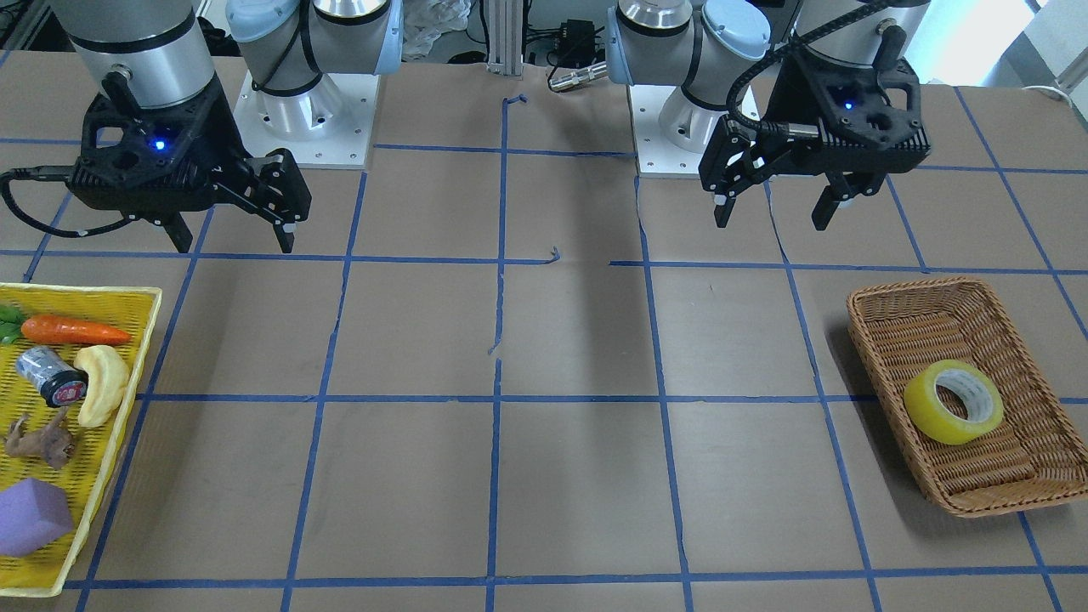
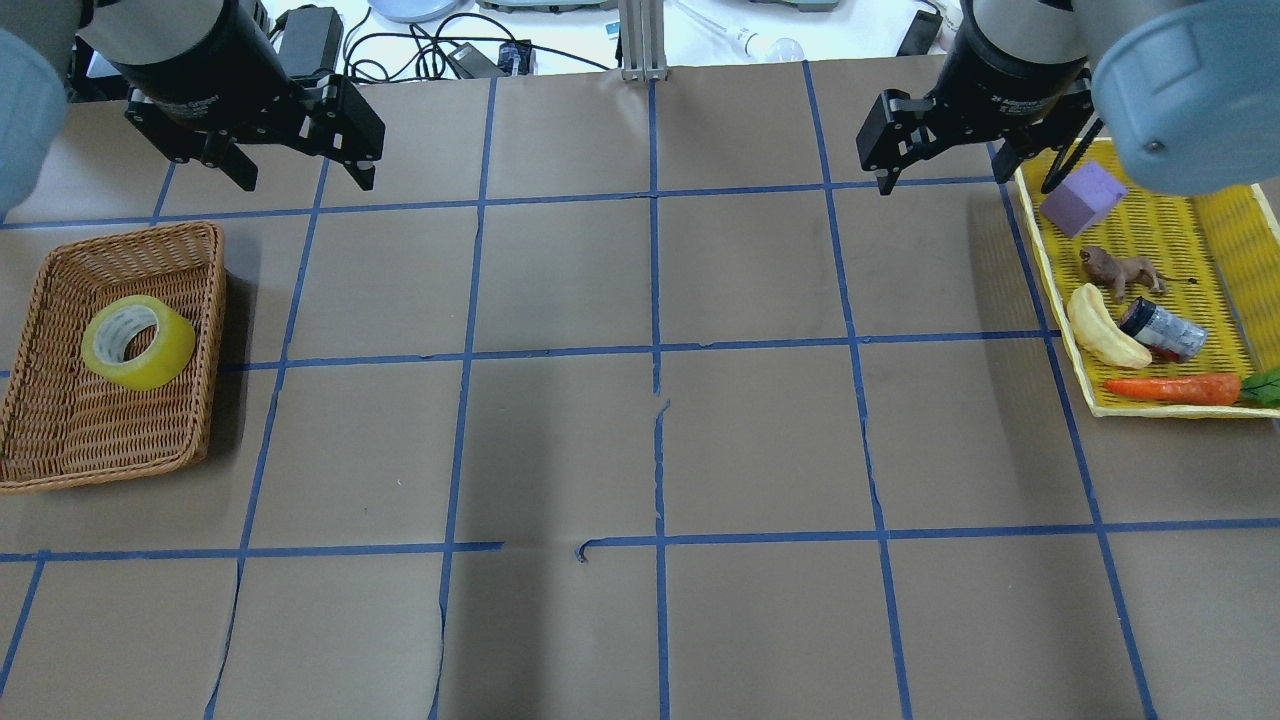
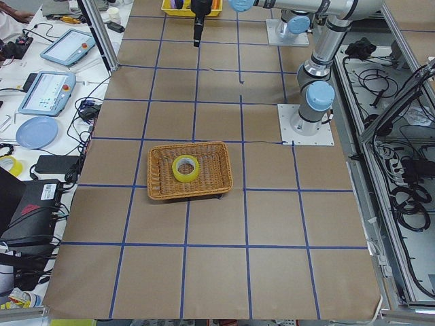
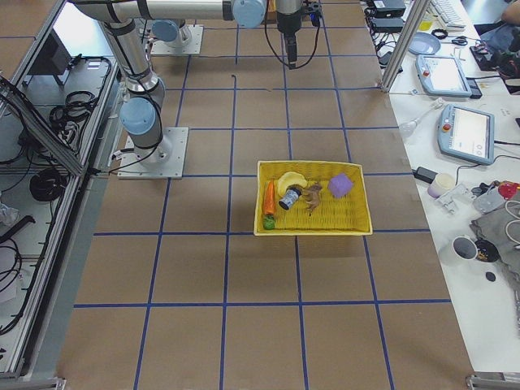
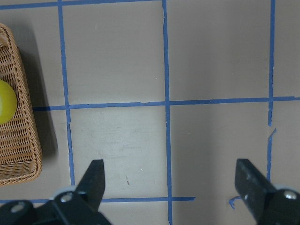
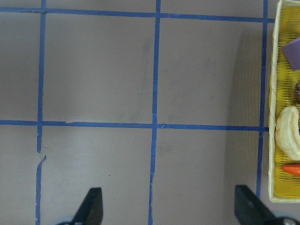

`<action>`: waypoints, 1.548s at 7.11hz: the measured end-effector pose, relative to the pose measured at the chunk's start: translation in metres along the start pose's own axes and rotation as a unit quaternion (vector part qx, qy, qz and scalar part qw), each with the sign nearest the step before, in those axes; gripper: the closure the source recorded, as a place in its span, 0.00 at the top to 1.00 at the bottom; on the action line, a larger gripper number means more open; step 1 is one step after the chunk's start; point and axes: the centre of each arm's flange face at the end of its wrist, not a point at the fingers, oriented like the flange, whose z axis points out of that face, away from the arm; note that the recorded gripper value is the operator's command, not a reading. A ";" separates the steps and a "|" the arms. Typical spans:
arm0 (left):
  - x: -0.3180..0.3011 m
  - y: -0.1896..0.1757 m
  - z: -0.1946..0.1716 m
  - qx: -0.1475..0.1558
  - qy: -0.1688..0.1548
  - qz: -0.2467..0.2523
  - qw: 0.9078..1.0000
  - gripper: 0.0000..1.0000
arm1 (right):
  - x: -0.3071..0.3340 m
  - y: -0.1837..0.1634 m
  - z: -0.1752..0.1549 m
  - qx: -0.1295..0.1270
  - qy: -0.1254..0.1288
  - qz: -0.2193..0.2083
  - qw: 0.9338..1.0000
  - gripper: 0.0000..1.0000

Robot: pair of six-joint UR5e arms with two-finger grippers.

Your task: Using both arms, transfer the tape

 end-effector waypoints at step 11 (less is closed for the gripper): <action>0.001 0.006 0.002 -0.002 0.000 0.001 1.000 1.00 | 0.000 0.000 0.001 -0.001 0.000 0.000 1.000 1.00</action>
